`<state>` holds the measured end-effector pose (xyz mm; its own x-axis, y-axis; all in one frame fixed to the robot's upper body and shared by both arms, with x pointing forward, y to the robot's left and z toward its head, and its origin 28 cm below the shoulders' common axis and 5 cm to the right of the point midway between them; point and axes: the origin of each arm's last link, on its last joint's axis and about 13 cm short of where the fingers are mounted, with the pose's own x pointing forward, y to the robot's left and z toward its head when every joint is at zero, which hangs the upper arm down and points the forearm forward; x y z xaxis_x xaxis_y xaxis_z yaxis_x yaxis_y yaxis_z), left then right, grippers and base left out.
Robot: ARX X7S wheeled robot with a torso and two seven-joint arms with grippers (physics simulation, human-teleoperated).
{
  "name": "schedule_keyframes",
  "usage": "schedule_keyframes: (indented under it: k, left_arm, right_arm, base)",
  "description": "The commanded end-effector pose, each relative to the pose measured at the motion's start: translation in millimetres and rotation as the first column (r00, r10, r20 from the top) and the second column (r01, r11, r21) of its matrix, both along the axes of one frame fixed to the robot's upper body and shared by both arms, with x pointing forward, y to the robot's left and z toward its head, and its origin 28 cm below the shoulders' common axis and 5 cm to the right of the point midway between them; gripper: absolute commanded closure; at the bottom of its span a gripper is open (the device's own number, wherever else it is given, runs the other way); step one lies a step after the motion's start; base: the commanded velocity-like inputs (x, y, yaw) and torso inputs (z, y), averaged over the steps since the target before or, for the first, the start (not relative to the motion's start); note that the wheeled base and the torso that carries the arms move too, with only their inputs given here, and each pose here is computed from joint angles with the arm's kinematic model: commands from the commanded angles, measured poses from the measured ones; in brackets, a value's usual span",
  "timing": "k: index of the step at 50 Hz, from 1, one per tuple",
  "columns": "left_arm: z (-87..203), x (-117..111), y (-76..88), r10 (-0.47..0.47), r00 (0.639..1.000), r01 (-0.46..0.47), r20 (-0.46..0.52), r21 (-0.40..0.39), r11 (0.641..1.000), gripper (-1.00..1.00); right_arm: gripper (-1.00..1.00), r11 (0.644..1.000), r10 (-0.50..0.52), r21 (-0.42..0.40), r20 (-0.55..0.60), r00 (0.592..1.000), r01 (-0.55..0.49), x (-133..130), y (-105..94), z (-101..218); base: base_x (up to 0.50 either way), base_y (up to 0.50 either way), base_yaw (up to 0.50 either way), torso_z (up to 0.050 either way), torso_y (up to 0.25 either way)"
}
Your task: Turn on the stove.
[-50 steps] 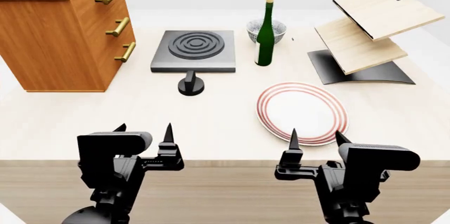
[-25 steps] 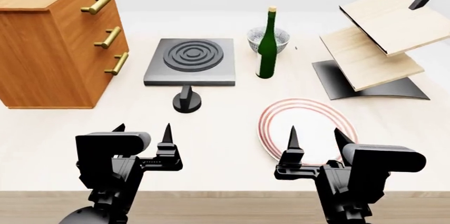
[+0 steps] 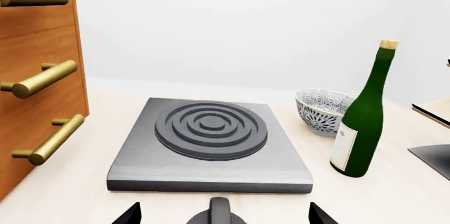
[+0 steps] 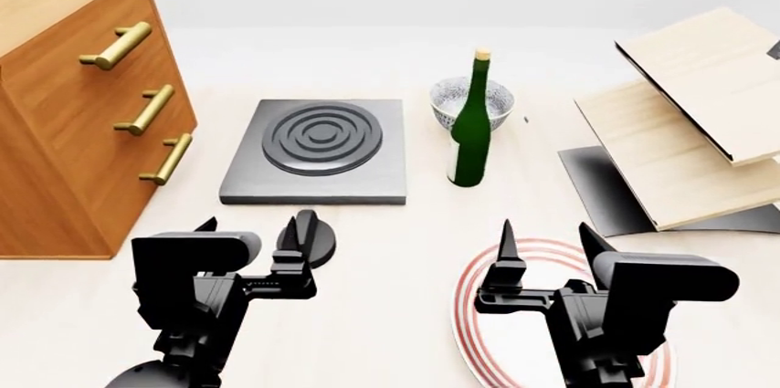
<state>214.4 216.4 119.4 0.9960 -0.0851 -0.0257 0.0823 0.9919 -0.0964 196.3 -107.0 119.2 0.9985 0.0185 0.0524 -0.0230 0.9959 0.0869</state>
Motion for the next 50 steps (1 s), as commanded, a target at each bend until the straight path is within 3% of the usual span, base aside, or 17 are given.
schedule_keyframes:
  k: [1, 11, 15, 22, 32, 50]
  left_arm:
    - [-1.4, -0.6, -0.3, -0.007, 1.000, 0.007, -0.001, 0.001, 1.000, -1.00]
    - [-8.2, 8.0, 2.0, 0.017, 1.000, -0.017, 0.003, 0.031, 0.999, -1.00]
    - [-12.9, 21.4, 7.5, 0.049, 0.998, -0.053, 0.046, 0.080, 0.995, -1.00]
    - [-16.3, 38.6, 17.0, 0.091, 0.994, -0.095, 0.054, 0.082, 0.992, -1.00]
    - [-57.2, 72.7, 31.5, 0.188, 0.982, -0.189, 0.025, 0.125, 0.974, -1.00]
    - [-83.8, 86.0, 44.0, 0.259, 0.966, -0.255, -0.007, 0.152, 0.955, -1.00]
  right_arm:
    - [-1.00, 0.999, -0.026, -0.021, -0.022, 0.999, 0.025, 1.7, 0.6, -2.8]
    - [-1.00, 0.999, -0.024, -0.028, -0.012, 1.000, 0.024, 1.0, 0.8, -3.2]
    - [-1.00, 0.999, -0.018, -0.030, -0.015, 1.000, 0.018, 0.4, 1.1, -3.7]
    - [-1.00, 1.000, -0.013, -0.022, -0.019, 1.000, 0.012, -0.5, 1.6, -2.9]
    - [-1.00, 1.000, -0.013, -0.023, -0.023, 1.000, 0.012, -0.2, 2.0, -5.2]
    - [-1.00, 1.000, -0.011, -0.025, -0.027, 1.000, 0.010, -0.7, 3.0, -7.0]
  base:
    - [0.04, 0.00, 0.00, 0.000, 0.000]
    - [0.00, 0.00, 0.00, 0.000, 0.000]
    - [0.00, 0.00, 0.00, 0.000, 0.000]
    - [0.00, 0.00, 0.00, 0.000, 0.000]
    - [0.00, 0.00, 0.00, 0.000, 0.000]
    - [0.00, 0.00, 0.00, 0.000, 0.000]
